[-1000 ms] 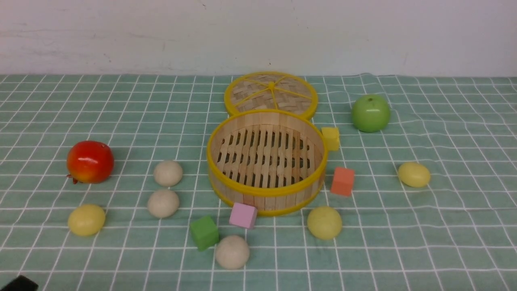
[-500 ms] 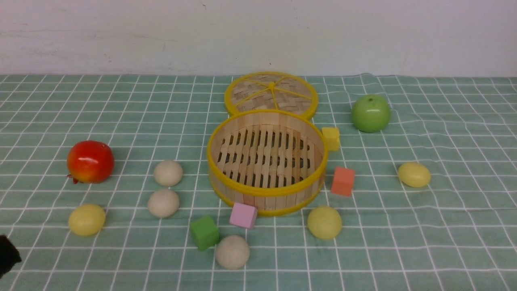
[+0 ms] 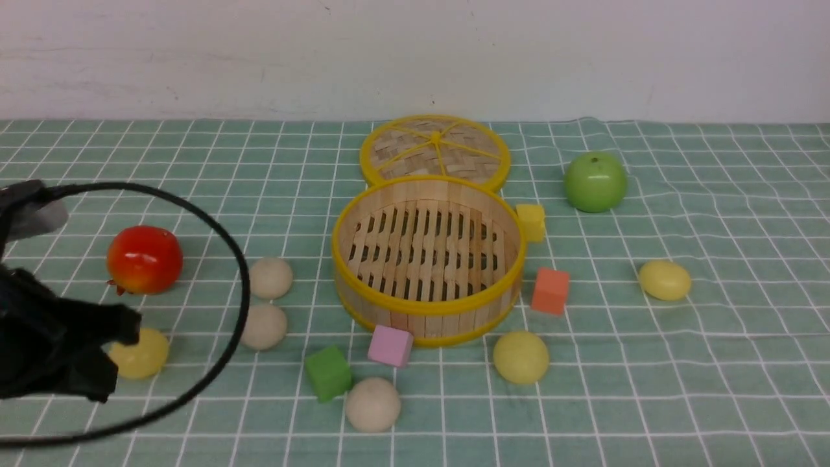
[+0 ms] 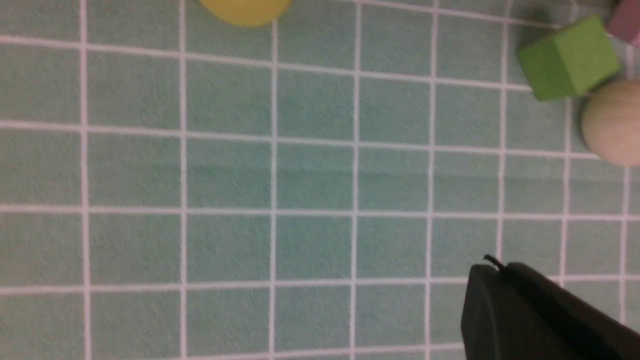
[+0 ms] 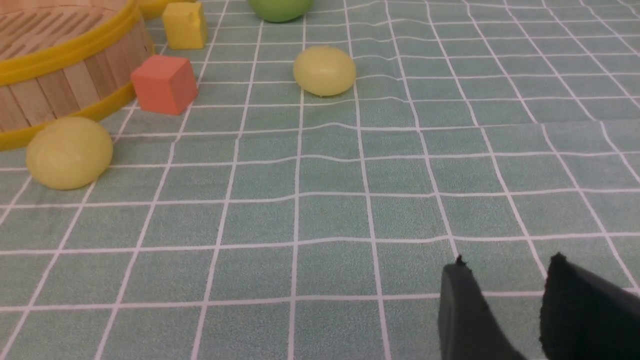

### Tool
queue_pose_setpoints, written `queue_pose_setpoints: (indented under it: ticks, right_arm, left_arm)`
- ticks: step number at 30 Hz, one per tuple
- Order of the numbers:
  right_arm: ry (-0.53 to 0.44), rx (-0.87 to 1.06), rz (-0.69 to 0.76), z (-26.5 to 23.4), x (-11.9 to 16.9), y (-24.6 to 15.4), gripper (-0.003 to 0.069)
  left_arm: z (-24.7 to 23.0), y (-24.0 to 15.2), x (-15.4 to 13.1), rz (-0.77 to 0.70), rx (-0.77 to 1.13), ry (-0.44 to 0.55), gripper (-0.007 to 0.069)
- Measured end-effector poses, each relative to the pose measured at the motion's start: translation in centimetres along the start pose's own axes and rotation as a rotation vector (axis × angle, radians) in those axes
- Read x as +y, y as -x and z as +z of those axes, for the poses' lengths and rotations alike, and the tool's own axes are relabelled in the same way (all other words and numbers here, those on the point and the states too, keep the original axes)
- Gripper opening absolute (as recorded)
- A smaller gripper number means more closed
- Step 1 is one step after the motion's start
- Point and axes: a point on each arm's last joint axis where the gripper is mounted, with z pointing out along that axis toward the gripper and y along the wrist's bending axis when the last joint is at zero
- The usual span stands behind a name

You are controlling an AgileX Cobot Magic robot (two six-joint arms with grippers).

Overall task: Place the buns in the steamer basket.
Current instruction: Use the left arm to grab a steamed stuffed bun

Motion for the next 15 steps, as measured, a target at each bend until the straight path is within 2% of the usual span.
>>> queue_pose_setpoints:
  ticks: [7, 15]
  right_arm:
    - [0.0, 0.0, 0.0, 0.0, 0.0, 0.0, 0.024]
    - [0.0, 0.0, 0.0, 0.0, 0.0, 0.0, 0.024]
  left_arm:
    - [5.1, 4.4, 0.5, -0.014, 0.044, 0.064, -0.0014]
    - [7.4, 5.3, 1.8, -0.008, 0.044, 0.187, -0.0014]
